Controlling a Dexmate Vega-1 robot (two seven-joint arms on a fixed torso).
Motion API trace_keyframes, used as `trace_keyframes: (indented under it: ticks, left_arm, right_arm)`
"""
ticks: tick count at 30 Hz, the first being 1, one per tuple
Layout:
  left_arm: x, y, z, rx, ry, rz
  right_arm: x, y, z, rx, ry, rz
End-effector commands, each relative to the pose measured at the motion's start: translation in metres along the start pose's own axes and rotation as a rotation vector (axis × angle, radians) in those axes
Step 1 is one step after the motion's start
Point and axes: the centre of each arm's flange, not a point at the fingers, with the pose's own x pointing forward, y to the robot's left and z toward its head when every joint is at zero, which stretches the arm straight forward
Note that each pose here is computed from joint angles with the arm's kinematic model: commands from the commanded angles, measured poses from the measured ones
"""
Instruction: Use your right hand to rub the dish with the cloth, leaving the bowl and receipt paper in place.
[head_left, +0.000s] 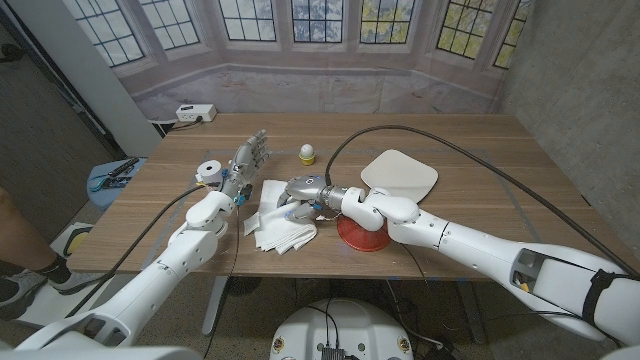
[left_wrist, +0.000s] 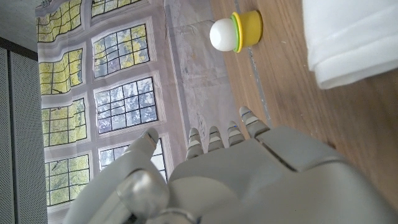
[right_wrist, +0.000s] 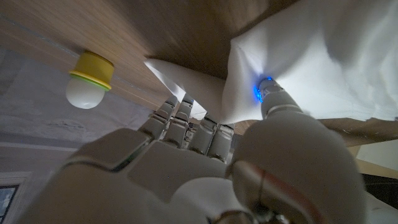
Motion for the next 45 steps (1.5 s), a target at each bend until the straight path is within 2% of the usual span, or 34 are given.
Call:
trace_keyframes:
  ticks: [1,22,35,45]
  left_arm:
    - [0.002,-0.006,-0.002,-0.003,0.007,-0.008]
    - [0.006,-0.008,-0.003,-0.001,0.009,-0.010]
    - [0.009,-0.008,-0.002,-0.001,0.006,-0.006]
    - [0.006,-0.010,-0.003,0.000,0.008,0.003]
  right_arm:
    - [-0.007,0.001,-0.005,0.004,0.018,-0.080]
    - [-0.015,-0.015,-0.010,0.023,0.004,-0.164]
    - [-0.020,-0.035,-0.010,0.032,-0.011,-0.213]
    - [-0.020,-0.027,-0.013,0.067,-0.007,-0.228]
